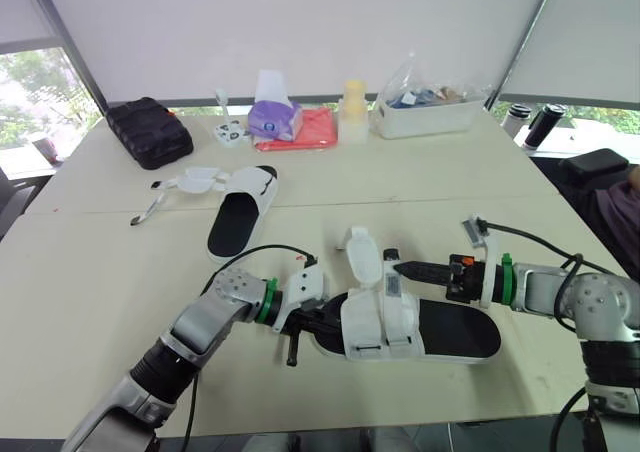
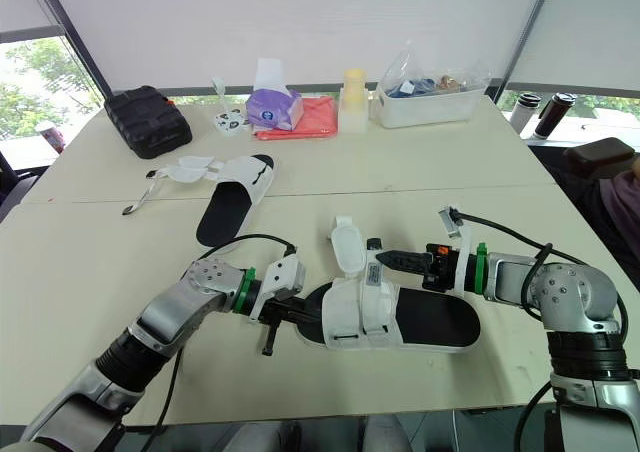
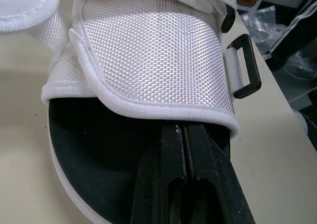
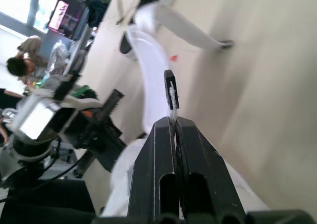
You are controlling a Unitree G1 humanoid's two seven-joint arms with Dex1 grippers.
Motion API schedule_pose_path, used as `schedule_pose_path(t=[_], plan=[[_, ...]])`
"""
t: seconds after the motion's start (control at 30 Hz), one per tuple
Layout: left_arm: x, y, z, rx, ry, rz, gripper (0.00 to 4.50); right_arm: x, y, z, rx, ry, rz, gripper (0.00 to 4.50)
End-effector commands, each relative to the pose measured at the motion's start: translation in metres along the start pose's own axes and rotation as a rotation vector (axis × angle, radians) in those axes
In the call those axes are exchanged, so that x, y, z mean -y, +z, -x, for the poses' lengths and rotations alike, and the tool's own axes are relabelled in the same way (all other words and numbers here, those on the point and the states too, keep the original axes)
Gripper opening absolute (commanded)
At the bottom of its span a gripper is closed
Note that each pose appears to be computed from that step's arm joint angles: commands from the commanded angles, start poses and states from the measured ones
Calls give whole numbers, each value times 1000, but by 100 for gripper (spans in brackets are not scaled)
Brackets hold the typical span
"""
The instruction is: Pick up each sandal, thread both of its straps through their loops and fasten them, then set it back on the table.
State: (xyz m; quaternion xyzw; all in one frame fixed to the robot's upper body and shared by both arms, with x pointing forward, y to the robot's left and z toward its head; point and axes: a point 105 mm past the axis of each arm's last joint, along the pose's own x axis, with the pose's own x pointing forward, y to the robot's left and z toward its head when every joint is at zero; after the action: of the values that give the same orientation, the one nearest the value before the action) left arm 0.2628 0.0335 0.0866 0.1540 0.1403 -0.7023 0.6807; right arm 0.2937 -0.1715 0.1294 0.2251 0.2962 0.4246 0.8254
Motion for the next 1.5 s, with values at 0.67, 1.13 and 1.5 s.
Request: schedule_pose_path(t=[0.67,1.13,1.5], plan=[[0,-5,-2,-27,9,-3,0,33,43,21,111,-213,197,448],[0,-6,-4,-29,17,-4,0,-33,55,-23,3,200,46,448],[0,-9,-3,-41,25,-5,0,-45,39,-44,-53,315,-77,448]])
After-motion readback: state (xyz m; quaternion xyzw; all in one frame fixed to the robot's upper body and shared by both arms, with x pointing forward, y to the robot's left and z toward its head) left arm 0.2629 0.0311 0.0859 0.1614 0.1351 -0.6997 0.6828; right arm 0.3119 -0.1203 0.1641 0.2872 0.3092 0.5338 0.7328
